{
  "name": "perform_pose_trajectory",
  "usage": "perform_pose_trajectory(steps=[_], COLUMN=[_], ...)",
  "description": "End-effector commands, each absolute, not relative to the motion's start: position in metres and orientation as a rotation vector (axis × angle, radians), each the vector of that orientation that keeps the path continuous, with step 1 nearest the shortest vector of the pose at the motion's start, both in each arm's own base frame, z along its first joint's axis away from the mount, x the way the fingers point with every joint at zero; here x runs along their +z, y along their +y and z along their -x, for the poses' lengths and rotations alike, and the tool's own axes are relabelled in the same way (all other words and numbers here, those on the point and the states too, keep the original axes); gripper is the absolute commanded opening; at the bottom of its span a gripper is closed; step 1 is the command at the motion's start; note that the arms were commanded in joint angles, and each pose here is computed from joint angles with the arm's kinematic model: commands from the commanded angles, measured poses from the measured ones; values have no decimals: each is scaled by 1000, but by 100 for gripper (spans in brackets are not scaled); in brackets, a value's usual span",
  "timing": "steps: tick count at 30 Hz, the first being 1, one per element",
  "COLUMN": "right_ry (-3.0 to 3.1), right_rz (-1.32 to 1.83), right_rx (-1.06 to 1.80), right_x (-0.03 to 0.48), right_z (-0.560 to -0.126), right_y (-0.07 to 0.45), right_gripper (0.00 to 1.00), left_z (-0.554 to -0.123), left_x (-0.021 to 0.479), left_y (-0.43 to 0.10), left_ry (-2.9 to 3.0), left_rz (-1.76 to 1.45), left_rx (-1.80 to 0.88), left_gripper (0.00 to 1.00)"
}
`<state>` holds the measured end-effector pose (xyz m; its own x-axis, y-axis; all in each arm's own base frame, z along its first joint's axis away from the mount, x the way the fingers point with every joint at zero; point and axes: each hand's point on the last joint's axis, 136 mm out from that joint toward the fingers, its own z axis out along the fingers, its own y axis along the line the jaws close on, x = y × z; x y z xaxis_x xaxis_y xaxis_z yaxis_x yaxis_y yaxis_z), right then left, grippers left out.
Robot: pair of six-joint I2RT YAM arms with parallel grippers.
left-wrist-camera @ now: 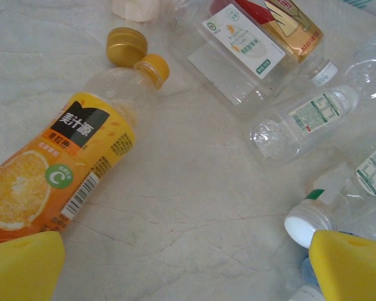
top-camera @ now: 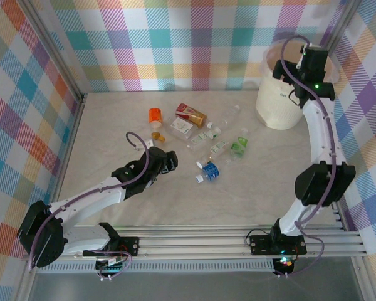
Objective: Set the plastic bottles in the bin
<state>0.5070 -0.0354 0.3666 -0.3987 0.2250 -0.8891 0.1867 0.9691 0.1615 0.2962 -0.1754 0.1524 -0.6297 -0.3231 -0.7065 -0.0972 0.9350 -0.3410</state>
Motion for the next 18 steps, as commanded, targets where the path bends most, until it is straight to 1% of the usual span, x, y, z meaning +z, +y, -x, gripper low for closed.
perform_pose_trajectory(steps=[1,7,10,15,18], right_ry=[1946,1966,2014,2161,2279], right_rz=[-271,-267,-277,-313,-367], right_rx=[389,640,685,834,933], right_x=[375,346,326,268,221], right_z=[-478,-431,-411,-389,-383], right_y=[12,51,61,84,101], right_gripper=[100,100,100,100,100], left_z=[-303,-303,-303,-304,-306], left_x=[170,173,172,168,166], left_y=[-185,-188,-187,-188,-191], left_ry=[2195,2182,2178,2170,2168], left_rz=[317,320,327,350,369], left_rx=[-442,-484,-488,-518,-541], left_gripper=[100,100,100,100,100])
